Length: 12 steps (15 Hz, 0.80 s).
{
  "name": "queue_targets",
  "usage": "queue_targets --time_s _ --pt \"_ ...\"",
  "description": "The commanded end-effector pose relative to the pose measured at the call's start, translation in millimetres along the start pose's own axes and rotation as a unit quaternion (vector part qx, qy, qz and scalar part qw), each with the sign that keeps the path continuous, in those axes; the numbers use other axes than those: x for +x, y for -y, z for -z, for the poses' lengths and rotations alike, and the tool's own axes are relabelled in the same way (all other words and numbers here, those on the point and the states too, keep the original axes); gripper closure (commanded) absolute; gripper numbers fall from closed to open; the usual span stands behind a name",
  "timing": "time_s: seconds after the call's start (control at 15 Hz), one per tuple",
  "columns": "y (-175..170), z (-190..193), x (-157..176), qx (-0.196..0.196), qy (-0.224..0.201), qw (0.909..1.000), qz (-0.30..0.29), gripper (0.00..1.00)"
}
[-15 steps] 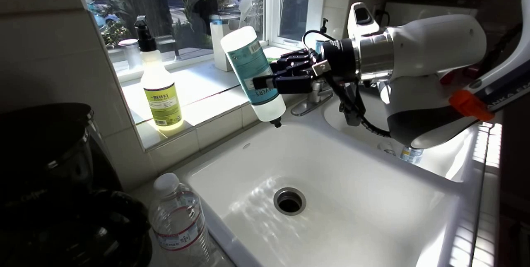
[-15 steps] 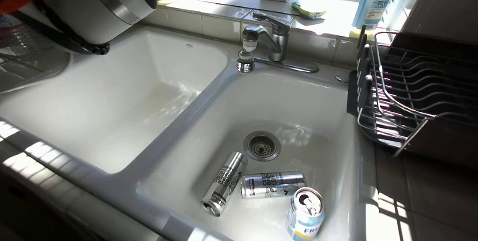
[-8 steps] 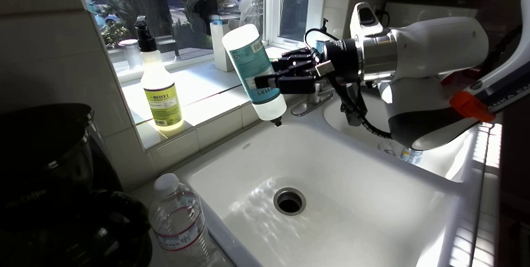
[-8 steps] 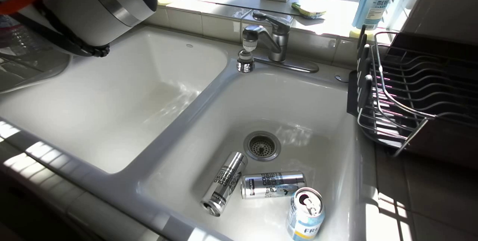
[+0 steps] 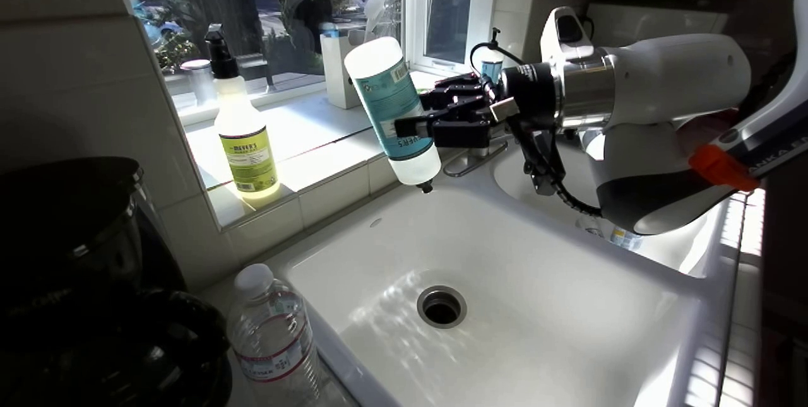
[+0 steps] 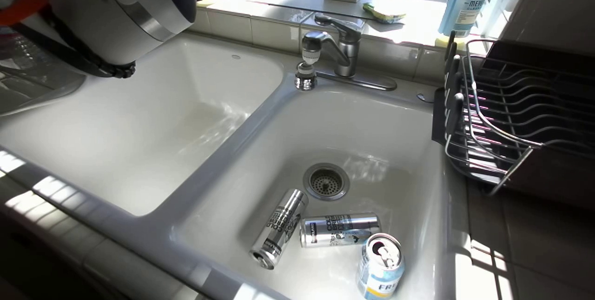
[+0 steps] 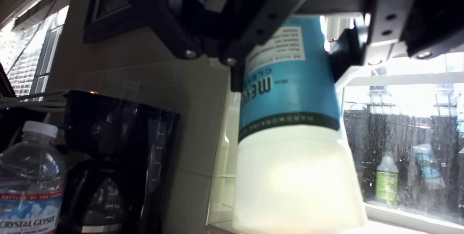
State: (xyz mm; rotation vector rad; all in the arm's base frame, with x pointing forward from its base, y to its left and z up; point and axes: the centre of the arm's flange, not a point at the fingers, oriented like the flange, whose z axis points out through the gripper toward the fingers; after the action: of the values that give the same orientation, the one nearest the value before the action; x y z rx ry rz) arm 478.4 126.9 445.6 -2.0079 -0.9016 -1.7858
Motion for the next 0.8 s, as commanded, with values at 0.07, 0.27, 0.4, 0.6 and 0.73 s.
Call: queue_targets --time_s 0.07,0.27,0.4,0.6,0.73 --pt "5.2 7.8 -2.6 0.007 -0.005 1.0000 -0.002 0.68" --pt "6.3 7.8 -3.5 0.009 -0.006 0.9999 -0.003 0.68" --pt "7.6 8.5 -4.0 0.012 -0.011 0.9999 0.000 0.68" --pt "11.2 12.8 -2.6 0.017 -0.040 0.9989 0.016 0.68" --pt "13.9 17.4 -1.8 0.019 -0.060 0.9976 0.027 0.68"
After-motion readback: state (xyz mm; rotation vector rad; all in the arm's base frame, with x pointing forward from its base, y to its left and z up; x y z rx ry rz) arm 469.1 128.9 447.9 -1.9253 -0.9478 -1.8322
